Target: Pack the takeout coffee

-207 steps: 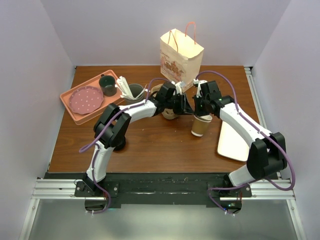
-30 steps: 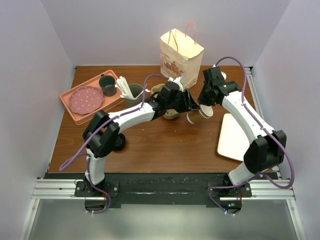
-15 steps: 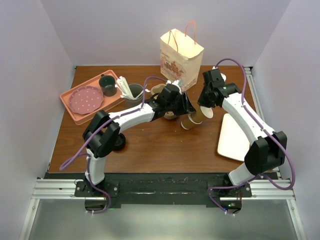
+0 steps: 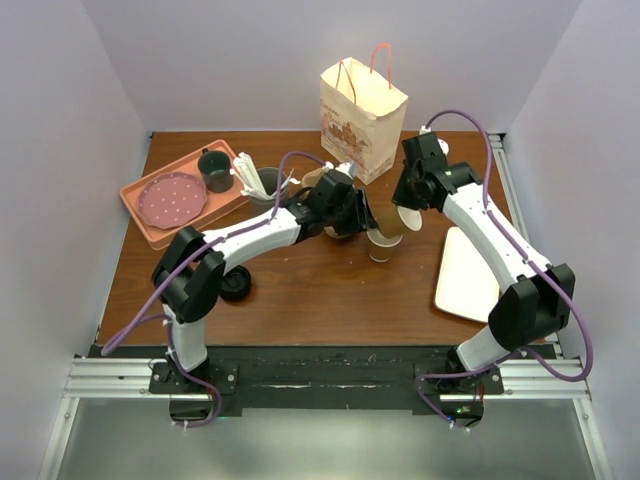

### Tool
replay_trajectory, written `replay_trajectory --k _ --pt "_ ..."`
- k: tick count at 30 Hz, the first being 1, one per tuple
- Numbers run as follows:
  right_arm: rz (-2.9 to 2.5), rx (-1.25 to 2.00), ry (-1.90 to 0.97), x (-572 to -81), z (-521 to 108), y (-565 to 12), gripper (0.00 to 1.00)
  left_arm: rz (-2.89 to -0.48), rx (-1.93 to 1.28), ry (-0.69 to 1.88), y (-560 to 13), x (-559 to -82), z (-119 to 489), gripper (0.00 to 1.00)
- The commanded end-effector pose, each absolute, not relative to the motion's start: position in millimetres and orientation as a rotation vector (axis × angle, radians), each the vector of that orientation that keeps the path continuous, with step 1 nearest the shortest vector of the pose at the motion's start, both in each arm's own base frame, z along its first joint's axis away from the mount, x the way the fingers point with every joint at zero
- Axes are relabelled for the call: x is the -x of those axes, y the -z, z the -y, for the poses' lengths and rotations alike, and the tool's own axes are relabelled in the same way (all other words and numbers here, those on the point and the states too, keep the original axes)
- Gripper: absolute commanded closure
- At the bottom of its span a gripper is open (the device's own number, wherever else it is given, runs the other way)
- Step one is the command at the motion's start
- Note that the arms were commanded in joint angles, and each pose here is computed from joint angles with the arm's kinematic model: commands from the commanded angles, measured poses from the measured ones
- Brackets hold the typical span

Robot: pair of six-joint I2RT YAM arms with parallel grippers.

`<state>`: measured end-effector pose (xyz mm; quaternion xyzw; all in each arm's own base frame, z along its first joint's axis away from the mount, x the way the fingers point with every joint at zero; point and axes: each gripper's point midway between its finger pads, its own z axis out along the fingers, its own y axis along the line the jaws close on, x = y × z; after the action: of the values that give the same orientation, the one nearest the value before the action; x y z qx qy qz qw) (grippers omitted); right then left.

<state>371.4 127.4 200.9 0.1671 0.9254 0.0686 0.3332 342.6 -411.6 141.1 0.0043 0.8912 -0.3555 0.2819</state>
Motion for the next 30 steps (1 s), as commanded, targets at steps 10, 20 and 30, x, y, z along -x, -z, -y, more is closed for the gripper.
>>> replay_trajectory --k 10,20,30 --pt "-2.318 -0.114 -0.238 -368.6 -150.4 -287.2 1.00 -2.223 -0.076 0.878 -225.2 -305.7 340.9 0.42" --pt "-2.383 0.212 -0.210 -318.3 -255.9 -272.3 1.00 -2.020 -0.037 0.738 -294.9 -232.8 215.7 0.00" --pt "-2.360 0.579 0.084 -228.4 -312.9 -185.0 1.00 -1.827 0.123 0.603 -367.3 -198.5 125.5 0.00"
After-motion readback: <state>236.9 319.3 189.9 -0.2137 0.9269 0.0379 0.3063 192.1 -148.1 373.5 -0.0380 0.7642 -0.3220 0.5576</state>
